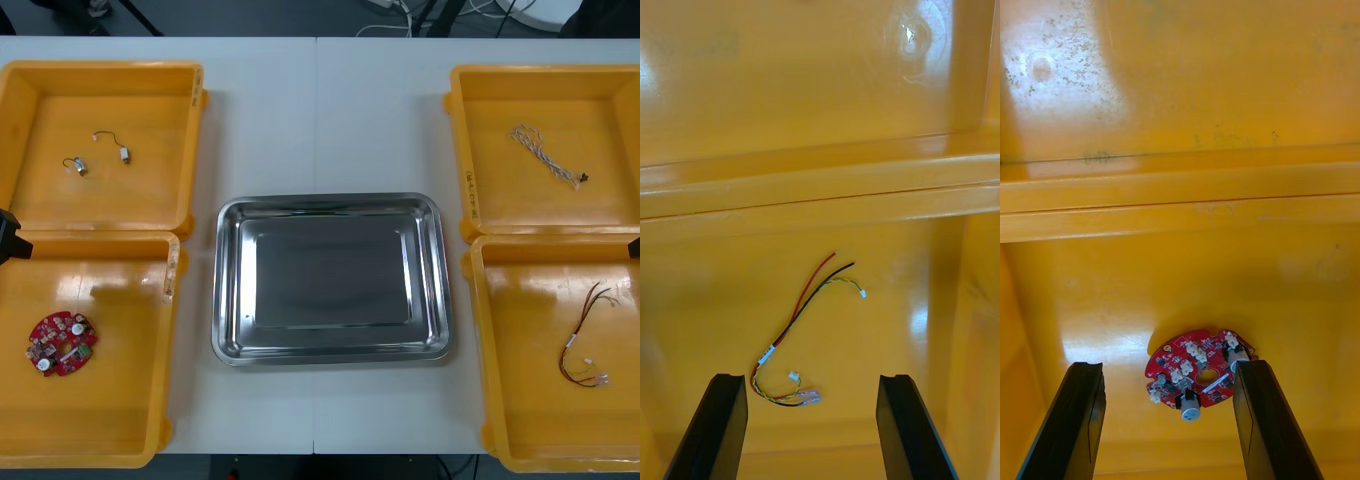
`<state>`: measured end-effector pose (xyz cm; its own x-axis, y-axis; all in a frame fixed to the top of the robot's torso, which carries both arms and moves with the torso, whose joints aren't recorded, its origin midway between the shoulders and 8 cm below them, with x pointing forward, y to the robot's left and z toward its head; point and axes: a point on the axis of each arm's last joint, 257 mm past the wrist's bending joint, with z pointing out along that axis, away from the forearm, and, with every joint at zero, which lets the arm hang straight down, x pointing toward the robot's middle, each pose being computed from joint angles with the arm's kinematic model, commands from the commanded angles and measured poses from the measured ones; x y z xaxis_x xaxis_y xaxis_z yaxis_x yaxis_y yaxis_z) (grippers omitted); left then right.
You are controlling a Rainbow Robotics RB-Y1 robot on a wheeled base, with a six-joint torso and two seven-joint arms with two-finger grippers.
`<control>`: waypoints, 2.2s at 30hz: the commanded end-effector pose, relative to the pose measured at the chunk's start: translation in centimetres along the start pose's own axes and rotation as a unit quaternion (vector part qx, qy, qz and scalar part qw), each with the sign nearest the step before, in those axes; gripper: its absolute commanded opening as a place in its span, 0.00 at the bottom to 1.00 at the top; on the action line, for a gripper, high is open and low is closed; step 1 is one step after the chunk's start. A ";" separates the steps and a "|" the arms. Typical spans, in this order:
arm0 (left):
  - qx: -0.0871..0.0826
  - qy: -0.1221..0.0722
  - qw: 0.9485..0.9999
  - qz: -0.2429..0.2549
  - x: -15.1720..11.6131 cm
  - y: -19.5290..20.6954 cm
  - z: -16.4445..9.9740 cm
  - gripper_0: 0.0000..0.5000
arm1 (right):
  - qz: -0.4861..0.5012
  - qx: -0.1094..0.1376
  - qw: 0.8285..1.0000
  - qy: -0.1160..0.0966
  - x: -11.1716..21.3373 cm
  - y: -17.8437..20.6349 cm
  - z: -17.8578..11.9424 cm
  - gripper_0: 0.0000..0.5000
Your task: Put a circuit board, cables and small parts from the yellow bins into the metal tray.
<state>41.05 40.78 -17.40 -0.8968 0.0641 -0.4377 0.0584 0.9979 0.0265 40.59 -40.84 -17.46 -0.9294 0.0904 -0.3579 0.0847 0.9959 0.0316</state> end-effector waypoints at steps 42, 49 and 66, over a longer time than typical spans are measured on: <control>-0.022 -0.021 0.999 -0.042 -0.7 1.7 -1.8 1.00 | -0.029 0.016 0.999 -0.018 -1.5 -0.8 -1.8 1.00; -0.022 -0.021 0.999 -0.042 -0.7 1.7 -1.8 1.00 | -0.029 0.016 0.999 -0.018 -1.5 -0.8 -1.8 1.00; 0.001 0.022 0.998 -0.054 2.4 0.4 0.9 1.00 | -0.029 0.016 0.999 -0.018 -1.5 -0.8 -1.8 1.00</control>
<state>41.02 40.77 -17.45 -0.8974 0.0635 -0.4366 0.0581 0.9980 0.0257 40.59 -40.84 -17.46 -0.9294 0.0904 -0.3579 0.0848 0.9959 0.0316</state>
